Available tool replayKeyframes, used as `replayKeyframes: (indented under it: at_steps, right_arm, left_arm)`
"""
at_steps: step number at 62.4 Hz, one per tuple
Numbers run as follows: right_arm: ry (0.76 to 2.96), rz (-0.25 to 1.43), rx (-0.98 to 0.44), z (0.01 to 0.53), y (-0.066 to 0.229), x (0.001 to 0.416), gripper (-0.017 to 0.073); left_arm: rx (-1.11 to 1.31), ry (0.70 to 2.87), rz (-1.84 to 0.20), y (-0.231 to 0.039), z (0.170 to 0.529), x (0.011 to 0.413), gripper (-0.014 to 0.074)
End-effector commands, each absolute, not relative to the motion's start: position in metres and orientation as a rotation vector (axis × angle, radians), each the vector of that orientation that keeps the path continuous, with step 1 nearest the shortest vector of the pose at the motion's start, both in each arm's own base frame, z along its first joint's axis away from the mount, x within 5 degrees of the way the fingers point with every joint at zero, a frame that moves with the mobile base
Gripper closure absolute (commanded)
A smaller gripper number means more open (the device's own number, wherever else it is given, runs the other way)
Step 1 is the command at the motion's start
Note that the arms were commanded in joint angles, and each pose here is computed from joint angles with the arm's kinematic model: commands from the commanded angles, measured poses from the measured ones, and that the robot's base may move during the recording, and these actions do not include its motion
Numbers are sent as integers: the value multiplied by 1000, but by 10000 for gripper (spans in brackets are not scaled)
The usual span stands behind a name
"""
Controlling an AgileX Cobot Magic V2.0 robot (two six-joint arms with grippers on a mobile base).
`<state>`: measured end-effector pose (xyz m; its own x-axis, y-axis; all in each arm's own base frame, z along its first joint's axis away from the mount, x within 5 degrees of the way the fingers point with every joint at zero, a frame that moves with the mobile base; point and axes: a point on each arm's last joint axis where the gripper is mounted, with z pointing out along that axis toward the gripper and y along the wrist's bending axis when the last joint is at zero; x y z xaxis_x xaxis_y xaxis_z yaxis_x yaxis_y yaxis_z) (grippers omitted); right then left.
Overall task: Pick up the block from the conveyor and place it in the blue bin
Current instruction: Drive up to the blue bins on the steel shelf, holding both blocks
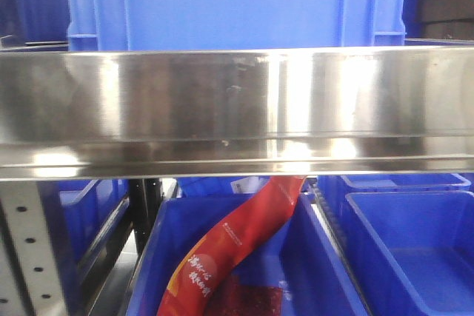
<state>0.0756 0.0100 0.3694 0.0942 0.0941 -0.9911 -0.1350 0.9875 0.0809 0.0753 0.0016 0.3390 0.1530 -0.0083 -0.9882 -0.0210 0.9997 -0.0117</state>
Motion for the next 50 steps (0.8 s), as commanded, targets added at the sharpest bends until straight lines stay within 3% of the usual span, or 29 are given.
replayKeyframes:
  at_steps: [1,50]
  right_arm:
    - [1439,163,-37,374,10,75,721]
    - [1437,163,-36,374,10,75,721]
  left_arm:
    - [-32,1390,-3,1,341,74,705]
    - [-37,1346,2,2,345,73,705]
